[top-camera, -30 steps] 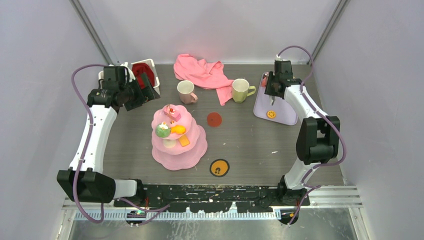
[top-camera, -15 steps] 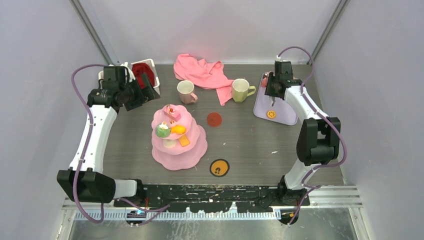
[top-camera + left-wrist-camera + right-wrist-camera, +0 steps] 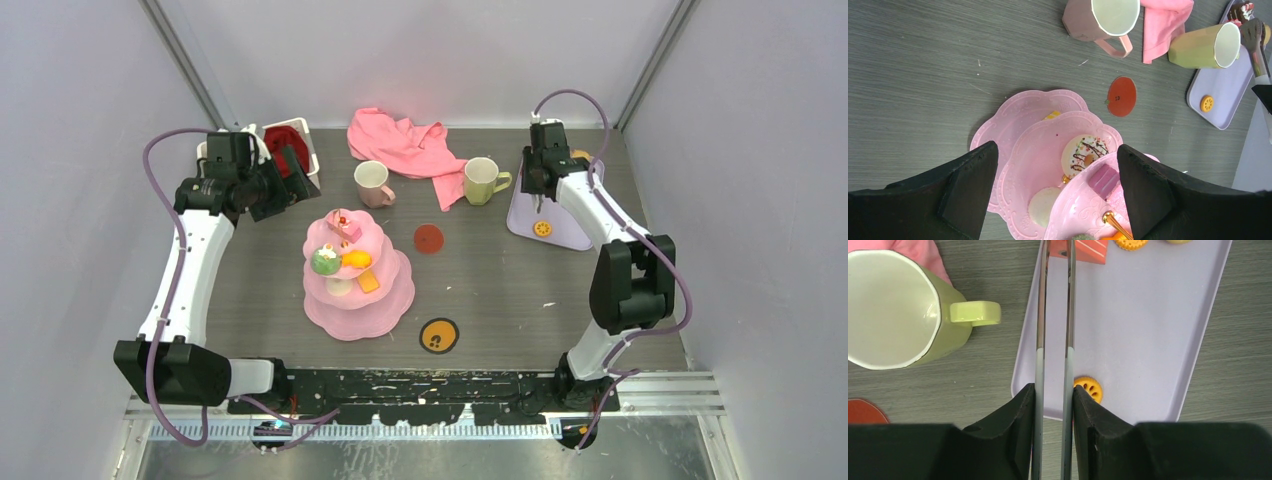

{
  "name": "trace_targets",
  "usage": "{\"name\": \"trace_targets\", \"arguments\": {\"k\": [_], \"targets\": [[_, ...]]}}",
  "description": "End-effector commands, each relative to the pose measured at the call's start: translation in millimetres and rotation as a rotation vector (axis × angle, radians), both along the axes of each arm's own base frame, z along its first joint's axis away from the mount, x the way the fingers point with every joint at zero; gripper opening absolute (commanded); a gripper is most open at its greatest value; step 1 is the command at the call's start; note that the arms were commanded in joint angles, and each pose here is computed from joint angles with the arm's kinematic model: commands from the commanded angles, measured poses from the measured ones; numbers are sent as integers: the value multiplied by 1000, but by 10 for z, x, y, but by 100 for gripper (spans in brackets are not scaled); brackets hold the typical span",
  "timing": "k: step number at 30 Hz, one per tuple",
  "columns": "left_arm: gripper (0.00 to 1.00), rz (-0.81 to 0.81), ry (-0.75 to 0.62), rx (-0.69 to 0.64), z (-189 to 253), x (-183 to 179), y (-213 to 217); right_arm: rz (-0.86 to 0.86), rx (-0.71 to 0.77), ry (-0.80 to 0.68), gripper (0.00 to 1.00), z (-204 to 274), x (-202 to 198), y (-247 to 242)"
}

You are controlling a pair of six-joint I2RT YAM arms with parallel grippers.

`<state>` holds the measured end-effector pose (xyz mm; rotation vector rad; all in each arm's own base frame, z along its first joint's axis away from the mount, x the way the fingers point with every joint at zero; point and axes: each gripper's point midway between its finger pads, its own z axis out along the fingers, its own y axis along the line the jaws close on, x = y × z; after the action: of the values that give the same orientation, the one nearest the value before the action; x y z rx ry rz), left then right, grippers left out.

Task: Serve the afternoon tea

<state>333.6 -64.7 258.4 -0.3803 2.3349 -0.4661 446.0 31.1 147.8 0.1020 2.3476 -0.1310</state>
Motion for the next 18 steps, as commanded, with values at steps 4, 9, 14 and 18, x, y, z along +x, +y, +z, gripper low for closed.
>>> {"name": "trace_targets", "arguments": {"k": [4,9,14,18], "targets": [[88,-9,-81,-7,265,61,-8,-11,-39,-89,27,307,218,-23],[88,-8,-75,-6,239,68,-5,-20,-53,-80,34,279,210,-45],[88,-8,-73,-6,229,79,-7,-22,-54,-66,32,218,201,-48],[88,-9,-74,-3,227,75,-3,-16,-38,-71,6,214,193,-18]]}}
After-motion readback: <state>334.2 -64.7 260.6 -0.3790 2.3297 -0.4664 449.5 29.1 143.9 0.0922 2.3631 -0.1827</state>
